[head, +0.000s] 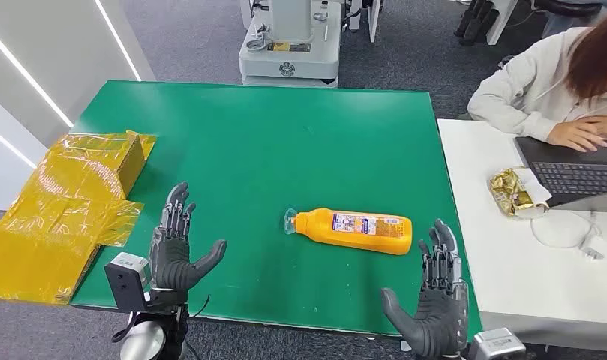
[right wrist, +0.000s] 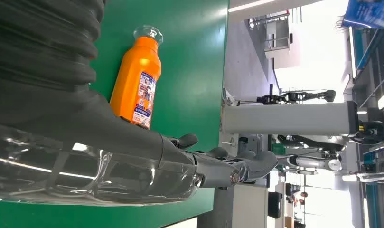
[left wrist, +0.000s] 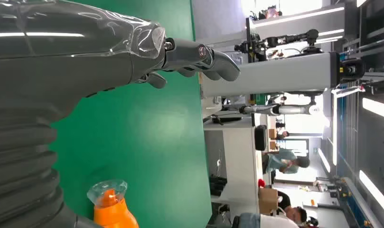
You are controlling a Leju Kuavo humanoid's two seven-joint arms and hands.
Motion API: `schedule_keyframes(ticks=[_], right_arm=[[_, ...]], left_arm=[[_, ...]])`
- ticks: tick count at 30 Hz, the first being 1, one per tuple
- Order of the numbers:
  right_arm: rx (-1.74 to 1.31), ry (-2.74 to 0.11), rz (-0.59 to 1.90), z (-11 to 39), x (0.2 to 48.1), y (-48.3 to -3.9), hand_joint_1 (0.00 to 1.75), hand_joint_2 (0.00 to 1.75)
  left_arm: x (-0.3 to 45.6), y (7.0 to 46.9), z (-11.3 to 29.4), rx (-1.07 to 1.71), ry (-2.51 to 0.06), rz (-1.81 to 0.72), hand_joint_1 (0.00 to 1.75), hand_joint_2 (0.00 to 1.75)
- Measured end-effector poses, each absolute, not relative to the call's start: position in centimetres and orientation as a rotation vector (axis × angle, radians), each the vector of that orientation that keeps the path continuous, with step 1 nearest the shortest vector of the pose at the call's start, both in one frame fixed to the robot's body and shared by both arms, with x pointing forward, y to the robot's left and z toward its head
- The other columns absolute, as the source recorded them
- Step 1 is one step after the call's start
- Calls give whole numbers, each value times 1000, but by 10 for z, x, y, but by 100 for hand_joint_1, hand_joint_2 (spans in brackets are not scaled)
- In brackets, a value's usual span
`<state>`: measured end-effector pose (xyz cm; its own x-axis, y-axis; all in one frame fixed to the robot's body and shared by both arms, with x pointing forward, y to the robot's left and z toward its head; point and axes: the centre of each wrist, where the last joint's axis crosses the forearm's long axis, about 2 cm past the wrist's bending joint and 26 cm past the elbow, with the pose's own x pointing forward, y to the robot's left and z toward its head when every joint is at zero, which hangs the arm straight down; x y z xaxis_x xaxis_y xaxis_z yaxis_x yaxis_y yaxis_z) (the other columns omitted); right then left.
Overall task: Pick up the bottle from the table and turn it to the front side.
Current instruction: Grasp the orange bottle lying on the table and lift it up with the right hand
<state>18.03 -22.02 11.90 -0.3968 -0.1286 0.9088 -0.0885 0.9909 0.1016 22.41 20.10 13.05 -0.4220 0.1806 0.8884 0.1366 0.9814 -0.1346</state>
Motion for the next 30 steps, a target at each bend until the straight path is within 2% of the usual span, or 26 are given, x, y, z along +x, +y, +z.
schedule_keyframes(ticks=[13, 19, 24, 30], right_arm=[[135, -1980, 34, 122, 182, -223, 0, 175], [-154, -1976, 241, 127, 194, -238, 0, 175], [-448, -1912, 520, 131, 237, -267, 0, 175], [-574, -1787, 780, 145, 310, -293, 0, 175]], left_arm=[[224, 199, 131, -237, -1996, 25, 0, 175], [224, 196, 132, -277, -1999, -6, 0, 175], [237, 188, 138, -342, -2010, -42, 0, 175], [253, 183, 139, -378, -2007, -71, 0, 175]])
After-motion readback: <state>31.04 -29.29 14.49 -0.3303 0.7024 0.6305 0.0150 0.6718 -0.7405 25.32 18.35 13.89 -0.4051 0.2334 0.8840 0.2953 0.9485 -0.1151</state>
